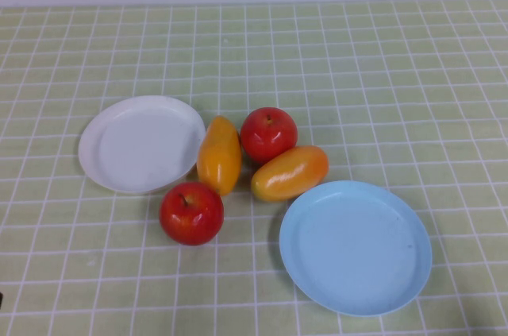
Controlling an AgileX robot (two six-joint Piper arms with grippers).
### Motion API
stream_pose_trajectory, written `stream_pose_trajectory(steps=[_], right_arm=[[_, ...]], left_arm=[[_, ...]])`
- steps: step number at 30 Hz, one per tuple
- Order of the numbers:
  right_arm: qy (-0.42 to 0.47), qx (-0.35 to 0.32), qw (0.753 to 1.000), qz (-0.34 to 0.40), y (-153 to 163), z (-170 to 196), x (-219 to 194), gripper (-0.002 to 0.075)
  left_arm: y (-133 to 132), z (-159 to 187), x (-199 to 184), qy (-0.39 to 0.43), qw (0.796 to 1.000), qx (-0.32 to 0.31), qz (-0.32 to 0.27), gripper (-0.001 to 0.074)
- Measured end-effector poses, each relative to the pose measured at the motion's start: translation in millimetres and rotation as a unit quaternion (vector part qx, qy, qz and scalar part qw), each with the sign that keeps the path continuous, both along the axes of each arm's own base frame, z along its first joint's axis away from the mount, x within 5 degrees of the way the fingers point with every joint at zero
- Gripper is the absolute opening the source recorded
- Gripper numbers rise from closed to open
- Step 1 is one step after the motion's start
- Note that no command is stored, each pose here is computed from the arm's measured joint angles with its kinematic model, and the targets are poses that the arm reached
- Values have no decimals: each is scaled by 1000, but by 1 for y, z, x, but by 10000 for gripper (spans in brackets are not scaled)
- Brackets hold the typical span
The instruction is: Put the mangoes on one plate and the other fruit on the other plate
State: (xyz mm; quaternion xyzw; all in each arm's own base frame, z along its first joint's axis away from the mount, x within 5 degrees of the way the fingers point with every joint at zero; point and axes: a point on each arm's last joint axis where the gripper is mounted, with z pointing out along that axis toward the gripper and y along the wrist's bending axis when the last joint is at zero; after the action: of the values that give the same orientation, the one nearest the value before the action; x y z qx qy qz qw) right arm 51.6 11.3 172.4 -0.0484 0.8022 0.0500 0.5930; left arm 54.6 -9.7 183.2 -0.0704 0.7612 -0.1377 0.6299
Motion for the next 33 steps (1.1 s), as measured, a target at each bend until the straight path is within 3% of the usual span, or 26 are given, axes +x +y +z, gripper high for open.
stream_pose_trajectory(steps=[4,6,16,20,26,33], right_arm=[[0,0,1000,0,0,0,0,-15],[0,0,1000,0,0,0,0,-15],[0,0,1000,0,0,0,0,-15],[0,0,1000,0,0,0,0,-16],[0,0,1000,0,0,0,0,-15],[0,0,1000,0,0,0,0,-15]], left_arm=[[-2,8,1,-27,991,-133,6,2],[-1,11,1,-40,986,-163,13,2],[-1,21,0,-53,981,-188,12,1],[-6,51,3,-30,988,-149,-12,1],[-16,92,21,72,992,-73,-71,1],[-27,126,63,226,961,21,-157,1]])
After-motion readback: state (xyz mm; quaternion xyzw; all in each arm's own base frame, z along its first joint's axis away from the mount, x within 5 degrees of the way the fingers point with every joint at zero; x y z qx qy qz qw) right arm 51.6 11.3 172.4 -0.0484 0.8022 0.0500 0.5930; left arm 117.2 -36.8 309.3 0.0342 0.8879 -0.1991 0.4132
